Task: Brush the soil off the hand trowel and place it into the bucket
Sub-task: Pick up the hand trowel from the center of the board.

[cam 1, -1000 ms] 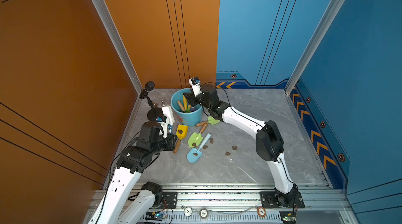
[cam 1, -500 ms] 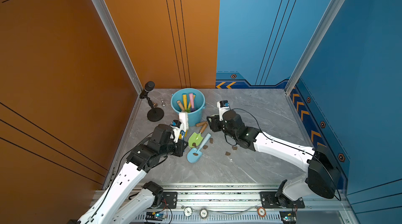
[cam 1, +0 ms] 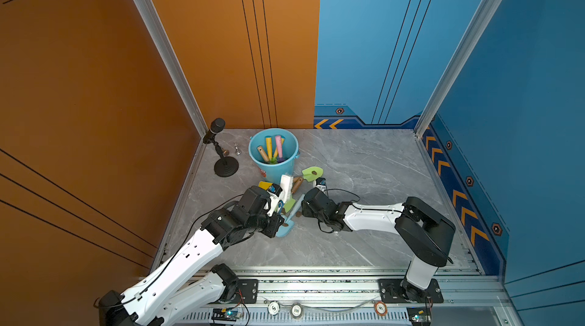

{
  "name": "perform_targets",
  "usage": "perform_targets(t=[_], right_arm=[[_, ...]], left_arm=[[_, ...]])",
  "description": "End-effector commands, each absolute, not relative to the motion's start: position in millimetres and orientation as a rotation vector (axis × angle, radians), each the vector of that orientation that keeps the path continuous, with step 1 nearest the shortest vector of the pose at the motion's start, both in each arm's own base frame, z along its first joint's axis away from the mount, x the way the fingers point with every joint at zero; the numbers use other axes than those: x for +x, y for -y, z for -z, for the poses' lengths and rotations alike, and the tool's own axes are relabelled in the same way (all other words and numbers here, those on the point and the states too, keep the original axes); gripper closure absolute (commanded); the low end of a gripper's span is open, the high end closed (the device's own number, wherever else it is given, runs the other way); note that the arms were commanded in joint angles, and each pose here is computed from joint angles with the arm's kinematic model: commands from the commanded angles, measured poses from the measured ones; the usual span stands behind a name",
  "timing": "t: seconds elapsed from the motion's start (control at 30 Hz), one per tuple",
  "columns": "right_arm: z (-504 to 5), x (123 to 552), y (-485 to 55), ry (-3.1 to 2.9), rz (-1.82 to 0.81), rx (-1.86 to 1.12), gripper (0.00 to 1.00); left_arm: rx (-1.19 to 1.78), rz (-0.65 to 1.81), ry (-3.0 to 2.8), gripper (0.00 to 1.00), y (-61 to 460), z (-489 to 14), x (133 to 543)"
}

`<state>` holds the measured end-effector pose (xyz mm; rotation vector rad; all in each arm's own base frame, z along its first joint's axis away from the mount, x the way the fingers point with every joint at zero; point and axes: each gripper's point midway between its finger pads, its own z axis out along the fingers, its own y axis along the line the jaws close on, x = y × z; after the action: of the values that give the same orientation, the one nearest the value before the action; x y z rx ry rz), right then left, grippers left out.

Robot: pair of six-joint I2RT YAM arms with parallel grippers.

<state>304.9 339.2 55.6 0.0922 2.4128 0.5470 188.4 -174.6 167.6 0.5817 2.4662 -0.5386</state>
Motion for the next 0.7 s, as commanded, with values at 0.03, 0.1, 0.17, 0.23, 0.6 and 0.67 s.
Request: perform_targets(t=[0.03,0.1,0.17,0.23,0.6,0.67], right_arm=[[-66,324,-348,-2.352,-0.545,0.171,0.47],[-63,327,-350,-2.352,-0.535,0.163,0.47],[-60,330,-353,-2.356,-0.527,0.162,0.47],[-54,333,-354,-2.368,-0.523,0.173,0.47],[-37,345,-358,-2.371,-0.471,0.239,0.53],[-34,346,-358,-2.373,-0.470,0.248,0.59]], left_arm=[[0.583,0.523,-2.421,1.00,172,-174,191],[0.576,0.524,-2.416,1.00,171,-176,192],[0.575,0.524,-2.416,1.00,171,-176,192],[0.573,0.523,-2.419,1.00,171,-175,192],[0.557,0.529,-2.421,1.00,169,-176,193],[0.548,0.521,-2.421,1.00,168,-176,195]])
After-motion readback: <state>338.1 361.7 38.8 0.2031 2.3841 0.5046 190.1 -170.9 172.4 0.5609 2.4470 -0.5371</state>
